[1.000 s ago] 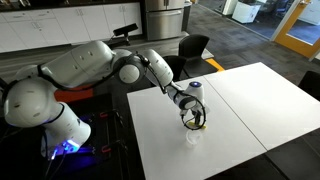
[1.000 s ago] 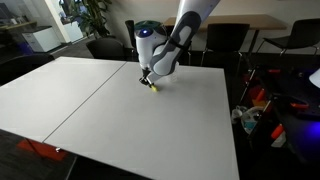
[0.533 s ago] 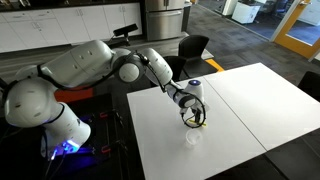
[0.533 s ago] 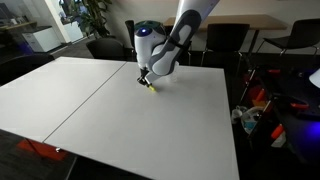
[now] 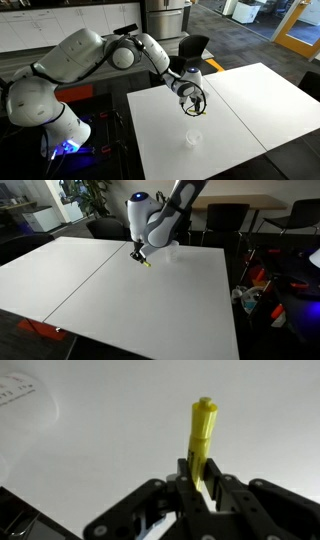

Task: Place the marker in the cup

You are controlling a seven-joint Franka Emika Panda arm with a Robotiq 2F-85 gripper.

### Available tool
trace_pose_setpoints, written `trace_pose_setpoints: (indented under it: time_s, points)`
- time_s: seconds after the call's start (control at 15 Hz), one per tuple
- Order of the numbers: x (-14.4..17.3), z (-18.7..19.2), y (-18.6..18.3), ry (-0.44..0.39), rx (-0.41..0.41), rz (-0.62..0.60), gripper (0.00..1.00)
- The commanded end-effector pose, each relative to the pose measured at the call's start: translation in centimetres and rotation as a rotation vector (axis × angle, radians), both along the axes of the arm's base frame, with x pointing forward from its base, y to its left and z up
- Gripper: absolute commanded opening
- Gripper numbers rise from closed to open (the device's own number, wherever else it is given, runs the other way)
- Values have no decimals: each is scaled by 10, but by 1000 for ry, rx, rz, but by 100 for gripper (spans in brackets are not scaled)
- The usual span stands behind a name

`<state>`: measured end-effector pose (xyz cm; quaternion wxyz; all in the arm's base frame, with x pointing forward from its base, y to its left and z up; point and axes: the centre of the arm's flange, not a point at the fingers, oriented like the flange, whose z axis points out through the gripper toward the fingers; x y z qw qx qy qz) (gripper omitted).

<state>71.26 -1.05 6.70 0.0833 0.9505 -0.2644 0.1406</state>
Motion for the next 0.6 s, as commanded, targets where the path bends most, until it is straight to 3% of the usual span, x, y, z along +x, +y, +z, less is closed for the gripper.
trace_pose_setpoints:
  time_s: [0.0, 0.27, 0.53]
  points:
    - [-37, 52, 21, 93, 75, 122, 5]
    - [-61, 84, 39, 190, 86, 176, 5]
    - [-86, 110, 42, 244, 25, 145, 5]
